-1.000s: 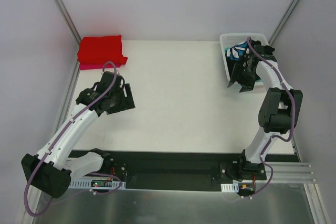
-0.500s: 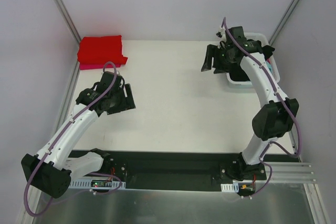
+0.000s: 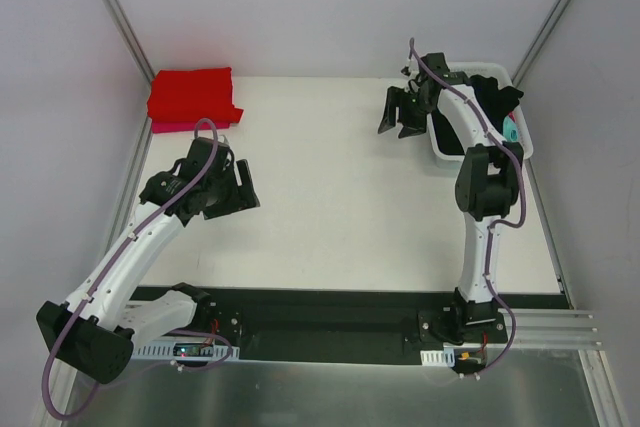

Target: Fold and stack the t-shirts

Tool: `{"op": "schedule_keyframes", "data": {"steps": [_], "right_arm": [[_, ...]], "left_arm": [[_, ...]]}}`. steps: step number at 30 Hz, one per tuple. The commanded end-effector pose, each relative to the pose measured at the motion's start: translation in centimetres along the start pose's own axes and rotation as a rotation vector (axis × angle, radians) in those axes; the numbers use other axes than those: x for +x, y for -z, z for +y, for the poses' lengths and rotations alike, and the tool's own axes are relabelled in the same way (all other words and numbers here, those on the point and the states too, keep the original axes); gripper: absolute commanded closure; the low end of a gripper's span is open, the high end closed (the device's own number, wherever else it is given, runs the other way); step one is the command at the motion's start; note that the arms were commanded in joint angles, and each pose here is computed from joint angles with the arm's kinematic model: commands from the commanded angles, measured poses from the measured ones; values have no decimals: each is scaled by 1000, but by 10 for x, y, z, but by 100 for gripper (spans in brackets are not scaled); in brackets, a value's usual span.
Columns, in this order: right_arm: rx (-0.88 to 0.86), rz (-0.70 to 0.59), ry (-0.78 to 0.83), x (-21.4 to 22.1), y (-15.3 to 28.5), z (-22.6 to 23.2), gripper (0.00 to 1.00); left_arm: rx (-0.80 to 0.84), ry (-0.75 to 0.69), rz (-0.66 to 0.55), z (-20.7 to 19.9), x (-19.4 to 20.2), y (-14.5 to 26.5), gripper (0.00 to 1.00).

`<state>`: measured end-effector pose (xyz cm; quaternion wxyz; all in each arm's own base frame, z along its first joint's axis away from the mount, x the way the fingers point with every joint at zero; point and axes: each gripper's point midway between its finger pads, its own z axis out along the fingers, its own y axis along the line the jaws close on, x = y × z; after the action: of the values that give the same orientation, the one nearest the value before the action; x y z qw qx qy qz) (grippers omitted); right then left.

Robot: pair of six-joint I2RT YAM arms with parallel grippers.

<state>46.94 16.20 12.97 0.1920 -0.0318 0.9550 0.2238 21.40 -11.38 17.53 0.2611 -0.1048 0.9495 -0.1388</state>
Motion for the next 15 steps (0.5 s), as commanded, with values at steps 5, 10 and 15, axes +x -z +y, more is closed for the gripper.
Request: {"op": "schedule_keyframes", "data": {"steps": [5,10,15], "right_arm": [[36,-92,1,-40,3,-42,31],[84,-127,-52,-50,-10,-70,31],[120,-141,-91,-57,-19,-96,31]], "left_arm": [[51,6,-22,-10,-7,16,30],[67,8,-13,-13,-5,17,30],[84,9,-16,-12,0,22,29]]}}
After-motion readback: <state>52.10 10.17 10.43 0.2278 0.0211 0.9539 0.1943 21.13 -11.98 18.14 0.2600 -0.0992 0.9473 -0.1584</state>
